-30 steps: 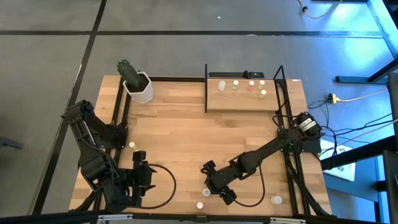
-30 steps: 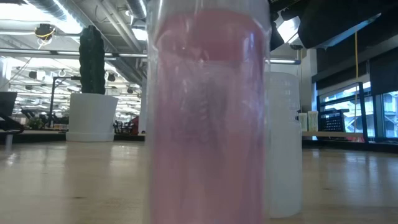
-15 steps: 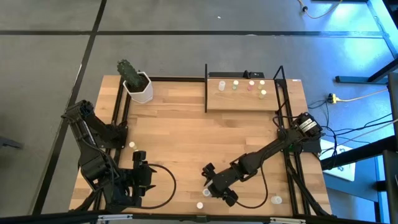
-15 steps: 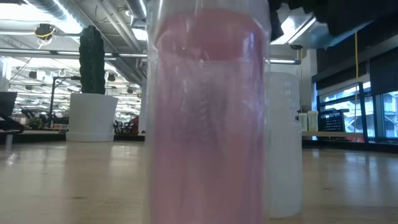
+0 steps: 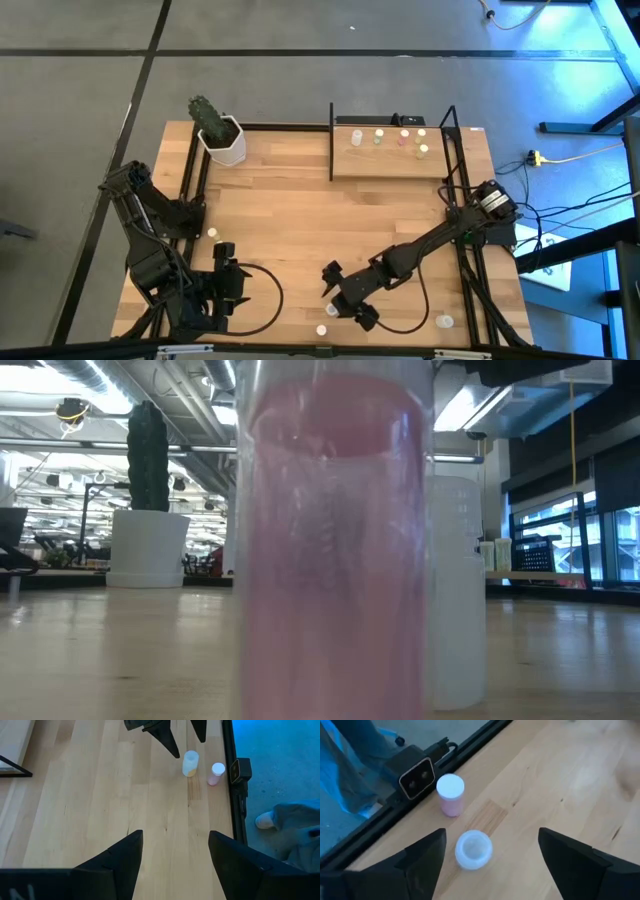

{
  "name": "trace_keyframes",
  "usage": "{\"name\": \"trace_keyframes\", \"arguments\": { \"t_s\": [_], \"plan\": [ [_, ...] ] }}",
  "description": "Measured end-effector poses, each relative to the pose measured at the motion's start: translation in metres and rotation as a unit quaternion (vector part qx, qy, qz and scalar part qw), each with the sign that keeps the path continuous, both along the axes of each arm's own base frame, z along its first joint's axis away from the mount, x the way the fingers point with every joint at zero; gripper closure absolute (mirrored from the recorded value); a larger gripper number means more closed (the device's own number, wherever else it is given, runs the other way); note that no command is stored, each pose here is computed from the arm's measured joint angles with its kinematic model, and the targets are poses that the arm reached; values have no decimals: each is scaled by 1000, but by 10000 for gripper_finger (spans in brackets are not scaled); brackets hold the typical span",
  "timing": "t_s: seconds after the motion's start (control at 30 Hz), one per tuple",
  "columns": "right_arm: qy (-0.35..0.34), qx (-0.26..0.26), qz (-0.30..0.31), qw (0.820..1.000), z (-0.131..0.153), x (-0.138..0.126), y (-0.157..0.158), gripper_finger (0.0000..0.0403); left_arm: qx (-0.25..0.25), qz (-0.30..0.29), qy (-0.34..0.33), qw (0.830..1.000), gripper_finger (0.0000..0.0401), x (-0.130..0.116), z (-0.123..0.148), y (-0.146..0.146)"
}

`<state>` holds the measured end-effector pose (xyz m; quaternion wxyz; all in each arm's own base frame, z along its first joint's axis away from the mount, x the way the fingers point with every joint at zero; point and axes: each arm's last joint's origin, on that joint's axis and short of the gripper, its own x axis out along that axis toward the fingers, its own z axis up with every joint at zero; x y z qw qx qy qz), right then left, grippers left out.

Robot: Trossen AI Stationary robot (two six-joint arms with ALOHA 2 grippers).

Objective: Pick and place medicine bottles onto shelf by color
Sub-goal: Put the left transparent pill bottle on the shelf aligned with the other transparent pill bottle

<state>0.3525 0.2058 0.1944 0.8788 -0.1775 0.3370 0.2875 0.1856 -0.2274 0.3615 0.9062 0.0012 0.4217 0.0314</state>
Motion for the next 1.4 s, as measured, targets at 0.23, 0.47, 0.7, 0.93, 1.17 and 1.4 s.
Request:
{"name": "trace_keyframes", "arguments": {
  "t_s": [0.23, 0.47, 0.7, 0.93, 1.17, 1.4],
  "plan": [
    [20, 31, -22, 999, -6, 3, 0, 84, 0, 0, 0, 1000, 181, 0, 0, 0],
    [50, 52, -25, 997, -16, 5, 2, 100, 0, 0, 0, 1000, 181, 0, 0, 0],
    [60, 52, -23, 997, -30, 8, 4, 124, 0, 0, 0, 1000, 181, 0, 0, 0],
    [61, 51, -27, 996, -46, 13, 7, 130, 0, 0, 0, 1000, 181, 0, 0, 0],
    [65, 57, -36, 996, -46, 13, 7, 155, 0, 0, 0, 1000, 181, 0, 0, 0],
    [70, 62, -43, 995, -46, 13, 7, 233, 0, 0, 0, 1000, 181, 0, 0, 0]
  ]
}}
